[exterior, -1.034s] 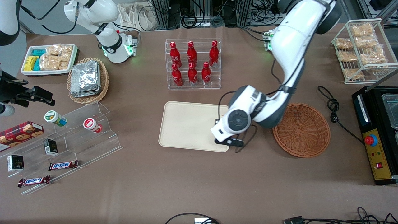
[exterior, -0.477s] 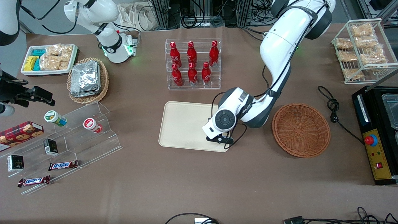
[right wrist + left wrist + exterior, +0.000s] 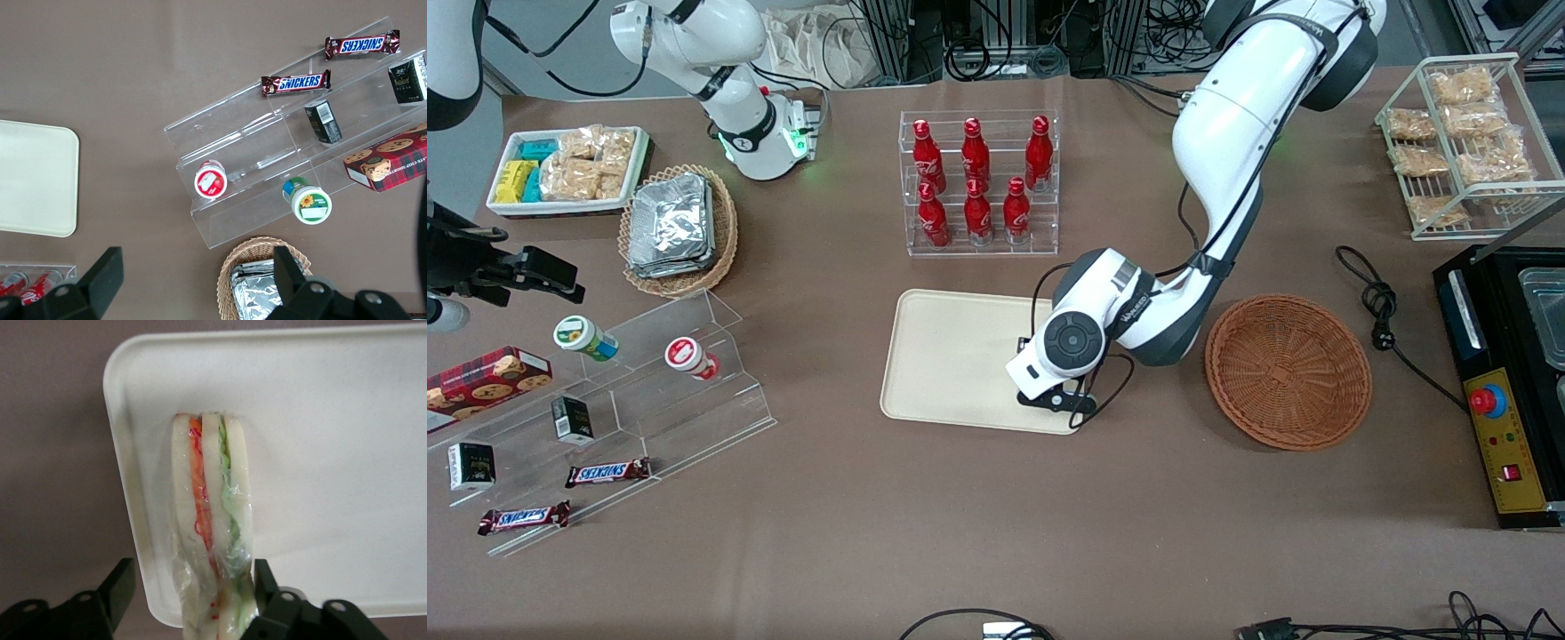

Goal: Place sandwich from basket to tray

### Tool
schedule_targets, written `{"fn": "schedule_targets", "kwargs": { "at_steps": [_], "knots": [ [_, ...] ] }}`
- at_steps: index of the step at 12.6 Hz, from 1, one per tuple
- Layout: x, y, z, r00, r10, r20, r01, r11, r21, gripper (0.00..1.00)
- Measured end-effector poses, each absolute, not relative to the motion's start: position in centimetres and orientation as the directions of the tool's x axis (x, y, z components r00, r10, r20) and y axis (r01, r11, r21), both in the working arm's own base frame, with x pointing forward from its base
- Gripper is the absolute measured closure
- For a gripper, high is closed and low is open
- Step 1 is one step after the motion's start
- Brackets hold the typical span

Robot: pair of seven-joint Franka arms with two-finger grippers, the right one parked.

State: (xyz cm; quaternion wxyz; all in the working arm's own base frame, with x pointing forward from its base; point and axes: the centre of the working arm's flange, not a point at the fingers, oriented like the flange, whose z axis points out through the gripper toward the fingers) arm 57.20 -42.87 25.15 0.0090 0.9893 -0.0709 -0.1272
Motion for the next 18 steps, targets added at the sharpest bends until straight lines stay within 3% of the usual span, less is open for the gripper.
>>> {"fn": "schedule_targets", "kwargs": {
  "at_steps": [2, 6, 11, 15, 18],
  "knots": [
    [57.8, -42.5, 28.2, 0.969, -0.118, -0.219, -0.113, -0.993, 0.038, 0.0],
    [58.1, -37.9, 35.3, 0.981, -0.061, -0.186, -0.067, -0.997, -0.03, 0.0],
    [53.6, -28.8, 41.6, 0.982, -0.093, -0.163, -0.107, -0.991, -0.083, 0.0],
    [55.8, -17.1, 47.4, 0.992, -0.02, -0.124, -0.029, -0.997, -0.072, 0.0],
    [57.3, -10.2, 51.8, 0.985, 0.083, -0.154, 0.072, -0.994, -0.077, 0.0]
  ]
}}
